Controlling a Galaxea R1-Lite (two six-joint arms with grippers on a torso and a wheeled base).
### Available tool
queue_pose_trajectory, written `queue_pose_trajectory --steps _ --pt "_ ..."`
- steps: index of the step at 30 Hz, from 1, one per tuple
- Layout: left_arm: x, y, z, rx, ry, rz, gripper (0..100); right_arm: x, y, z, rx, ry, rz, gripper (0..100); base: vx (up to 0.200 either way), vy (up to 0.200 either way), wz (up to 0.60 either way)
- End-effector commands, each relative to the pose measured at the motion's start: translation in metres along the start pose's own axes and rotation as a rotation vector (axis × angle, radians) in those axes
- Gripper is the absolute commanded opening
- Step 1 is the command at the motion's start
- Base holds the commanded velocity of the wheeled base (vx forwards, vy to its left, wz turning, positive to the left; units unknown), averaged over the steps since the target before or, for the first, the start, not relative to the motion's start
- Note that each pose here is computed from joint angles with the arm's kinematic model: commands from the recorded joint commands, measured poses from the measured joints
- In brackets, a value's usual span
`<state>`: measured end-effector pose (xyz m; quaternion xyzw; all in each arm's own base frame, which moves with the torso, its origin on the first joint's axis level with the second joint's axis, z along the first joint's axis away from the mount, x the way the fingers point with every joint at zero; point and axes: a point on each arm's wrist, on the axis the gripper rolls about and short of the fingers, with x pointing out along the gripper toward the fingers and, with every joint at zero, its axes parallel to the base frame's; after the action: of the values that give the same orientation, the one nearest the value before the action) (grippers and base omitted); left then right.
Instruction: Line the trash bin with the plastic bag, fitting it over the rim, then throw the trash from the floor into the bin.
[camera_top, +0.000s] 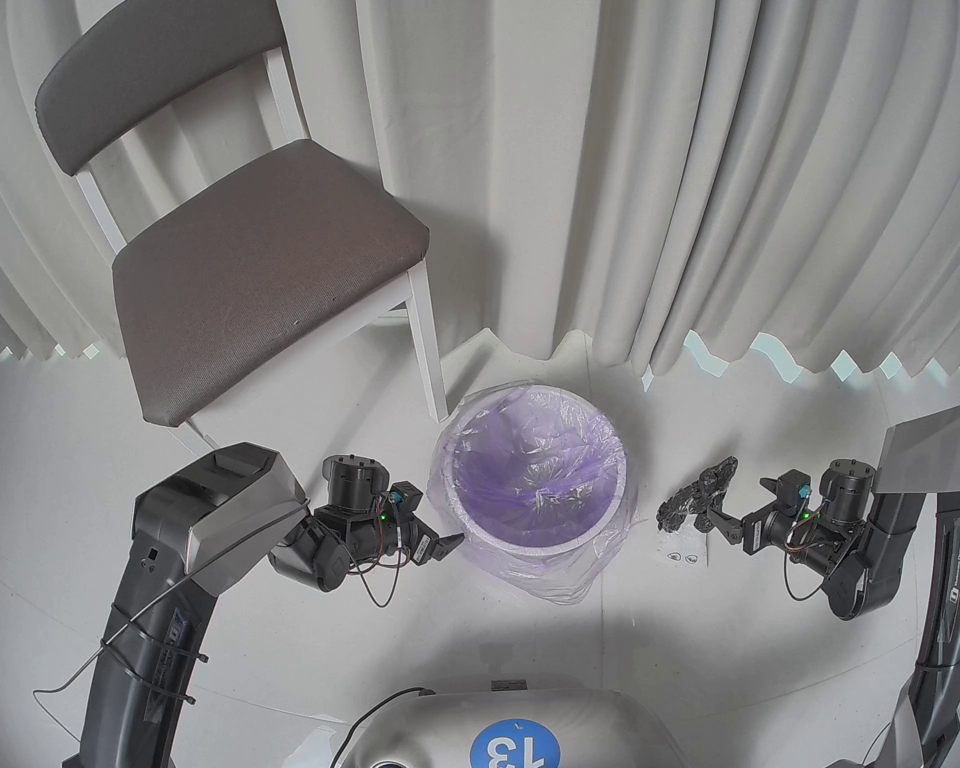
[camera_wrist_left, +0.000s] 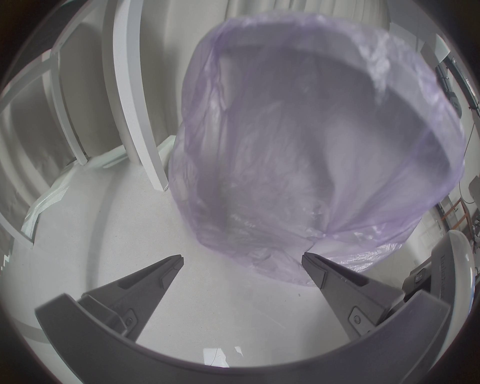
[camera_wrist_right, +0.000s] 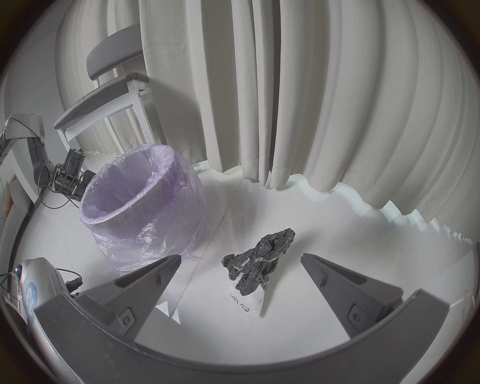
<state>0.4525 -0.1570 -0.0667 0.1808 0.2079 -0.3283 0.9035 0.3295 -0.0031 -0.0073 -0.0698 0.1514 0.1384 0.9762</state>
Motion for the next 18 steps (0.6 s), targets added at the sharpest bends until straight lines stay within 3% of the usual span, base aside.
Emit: queue_pose_trajectory --steps 1,13,18 --pt "-0.008 0.008 -0.007 0.014 0.021 0.037 100 0.002 0.000 -0.003 0.004 0.004 0.001 100 0.000 0.000 0.00" --pt "-0.086 -0.004 -0.009 -0.001 -0.067 0.103 100 -0.009 0.004 -0.008 0.025 0.019 0.000 100 0.000 0.000 0.00" --pt "-0.115 -0.008 0.006 -0.056 -0.141 0.143 100 -0.008 0.006 0.000 0.096 -0.008 -0.002 100 0.000 0.000 0.00"
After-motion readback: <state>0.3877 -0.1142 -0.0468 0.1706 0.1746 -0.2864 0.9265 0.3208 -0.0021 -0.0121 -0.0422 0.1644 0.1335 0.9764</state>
